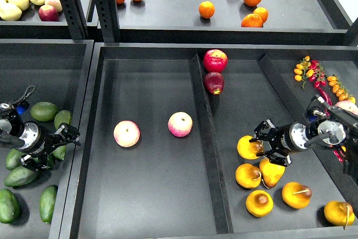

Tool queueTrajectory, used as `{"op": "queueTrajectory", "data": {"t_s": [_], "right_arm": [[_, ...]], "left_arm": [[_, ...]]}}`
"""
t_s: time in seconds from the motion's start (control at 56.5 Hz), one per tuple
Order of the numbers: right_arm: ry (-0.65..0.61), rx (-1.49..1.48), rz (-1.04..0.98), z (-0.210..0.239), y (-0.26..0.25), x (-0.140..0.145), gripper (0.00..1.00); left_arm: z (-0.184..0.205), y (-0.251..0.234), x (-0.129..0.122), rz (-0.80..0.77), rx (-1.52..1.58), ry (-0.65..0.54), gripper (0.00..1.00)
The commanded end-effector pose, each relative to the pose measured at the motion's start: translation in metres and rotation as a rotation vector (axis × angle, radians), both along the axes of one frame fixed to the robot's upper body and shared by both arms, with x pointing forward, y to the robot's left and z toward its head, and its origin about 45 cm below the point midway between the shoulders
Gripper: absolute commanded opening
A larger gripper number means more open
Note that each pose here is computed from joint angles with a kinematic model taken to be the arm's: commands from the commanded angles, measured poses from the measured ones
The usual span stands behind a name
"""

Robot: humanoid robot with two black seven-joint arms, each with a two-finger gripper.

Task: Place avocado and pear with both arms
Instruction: 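Lower the pear among the other pears and open the right gripper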

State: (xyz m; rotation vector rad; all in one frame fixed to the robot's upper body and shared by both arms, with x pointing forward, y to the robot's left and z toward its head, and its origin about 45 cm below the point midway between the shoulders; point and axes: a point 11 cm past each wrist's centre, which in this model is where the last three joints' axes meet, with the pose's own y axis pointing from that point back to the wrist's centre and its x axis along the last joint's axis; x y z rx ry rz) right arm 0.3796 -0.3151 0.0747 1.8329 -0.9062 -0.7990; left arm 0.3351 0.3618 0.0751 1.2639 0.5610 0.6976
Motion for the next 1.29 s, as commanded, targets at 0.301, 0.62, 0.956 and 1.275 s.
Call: {"op": "queueTrajectory", "data": {"t_s": [0.301, 0.62, 0.956, 1.275], "right_arm": [[0.010, -0.015, -0.004, -0.0046, -0.0037, -0.0034, 0.06], [0.017, -0.017, 0.000, -0.0066, -0.0042, -0.0061, 0.12], [0.020, -0.025, 0.004, -0.0069, -0.0072, -0.0076, 0.32], [0.021, -0.049, 0.025, -0.0073, -0.0087, -0.0081, 0.54]], "left_arm": [[0.0005, -0.0001, 0.0006, 0.000, 0.000, -0.001, 0.98], [0.0005, 0.0004, 0.0007, 0.001, 0.001, -0.002, 0.98], [0.0017, 0.0015, 0.0022, 0.003, 0.004, -0.006, 0.99], [0.0028, 0.0012, 0.0034, 0.002, 0.004, -0.009, 0.99]]}}
